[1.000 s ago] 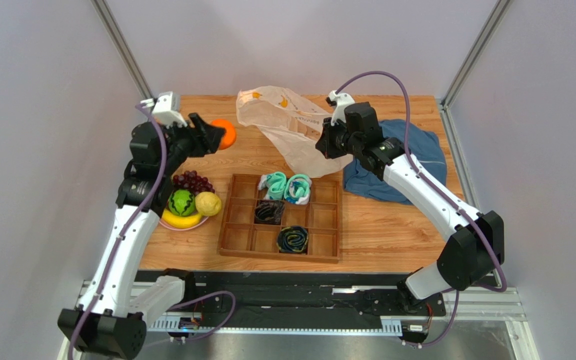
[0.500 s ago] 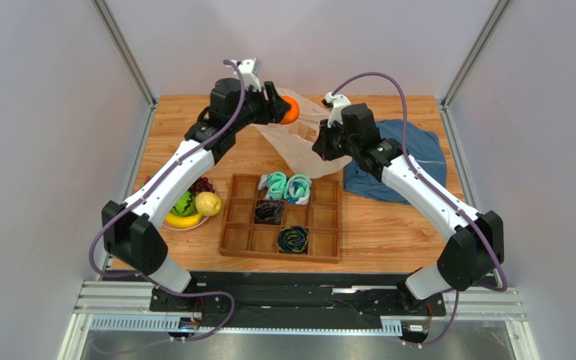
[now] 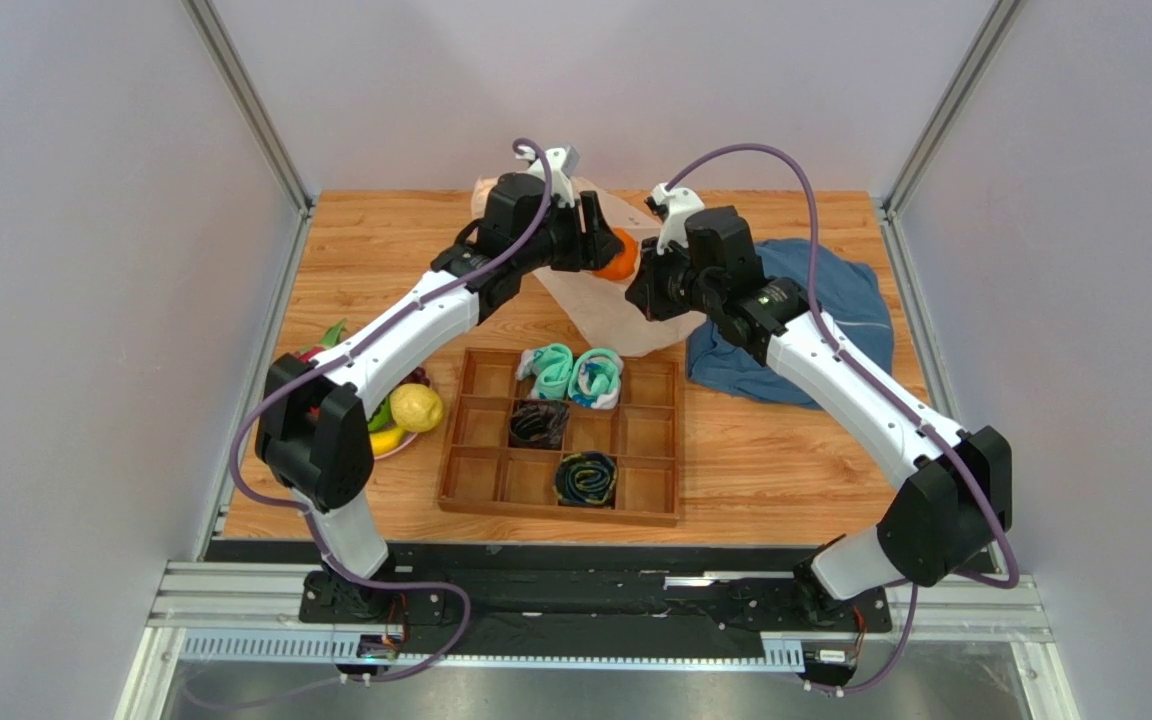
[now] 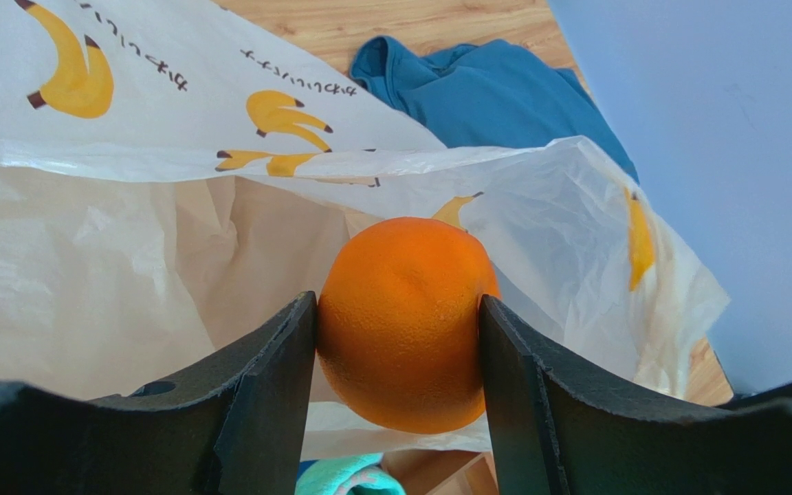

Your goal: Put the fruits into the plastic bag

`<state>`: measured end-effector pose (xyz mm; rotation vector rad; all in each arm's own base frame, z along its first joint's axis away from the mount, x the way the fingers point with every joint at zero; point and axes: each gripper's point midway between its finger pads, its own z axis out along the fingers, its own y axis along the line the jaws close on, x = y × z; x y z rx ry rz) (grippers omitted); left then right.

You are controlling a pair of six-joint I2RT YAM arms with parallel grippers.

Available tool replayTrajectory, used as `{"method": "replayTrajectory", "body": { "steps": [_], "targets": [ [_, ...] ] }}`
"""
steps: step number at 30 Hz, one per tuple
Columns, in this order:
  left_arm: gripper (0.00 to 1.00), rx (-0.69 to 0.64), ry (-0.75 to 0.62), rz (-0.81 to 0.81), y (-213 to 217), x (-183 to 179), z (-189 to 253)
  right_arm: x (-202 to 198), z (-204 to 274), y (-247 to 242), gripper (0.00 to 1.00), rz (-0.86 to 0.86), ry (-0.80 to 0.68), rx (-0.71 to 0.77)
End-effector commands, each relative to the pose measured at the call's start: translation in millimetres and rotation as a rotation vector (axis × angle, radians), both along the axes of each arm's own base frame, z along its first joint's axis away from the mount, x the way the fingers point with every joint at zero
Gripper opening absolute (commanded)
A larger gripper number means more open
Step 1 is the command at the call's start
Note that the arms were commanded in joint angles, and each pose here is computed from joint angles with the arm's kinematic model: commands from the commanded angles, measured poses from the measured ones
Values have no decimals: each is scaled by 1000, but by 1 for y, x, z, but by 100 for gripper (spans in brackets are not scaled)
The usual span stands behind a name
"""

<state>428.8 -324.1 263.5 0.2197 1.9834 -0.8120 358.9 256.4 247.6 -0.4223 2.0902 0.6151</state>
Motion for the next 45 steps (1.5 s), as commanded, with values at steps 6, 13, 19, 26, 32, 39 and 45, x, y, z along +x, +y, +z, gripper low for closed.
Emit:
{"method": "replayTrajectory", "body": {
  "steps": [6,13,19,26,32,39,45],
  "targets": [
    [38,-38,10,-53,-30,6,2,-1,30,0,0,-1,-66,37],
    [66,-27,44,-72,-34,4,-7,-1,31,-1,1,-6,-68,31],
    [82,-24,29,-68,-33,5,1,-1,32,-2,1,-10,-70,31],
    [83,-23,21,-73,-32,3,3,-2,32,-4,1,-17,-71,24],
    [84,-59,-68,-70,-25,-4,39,-3,32,-7,1,-26,-74,24],
    [86,-46,-226,20,13,-18,96,-4,34,-8,1,-31,-79,30],
    [86,-23,-204,151,69,-29,92,-5,34,-8,1,-32,-80,34]
  ]
}}
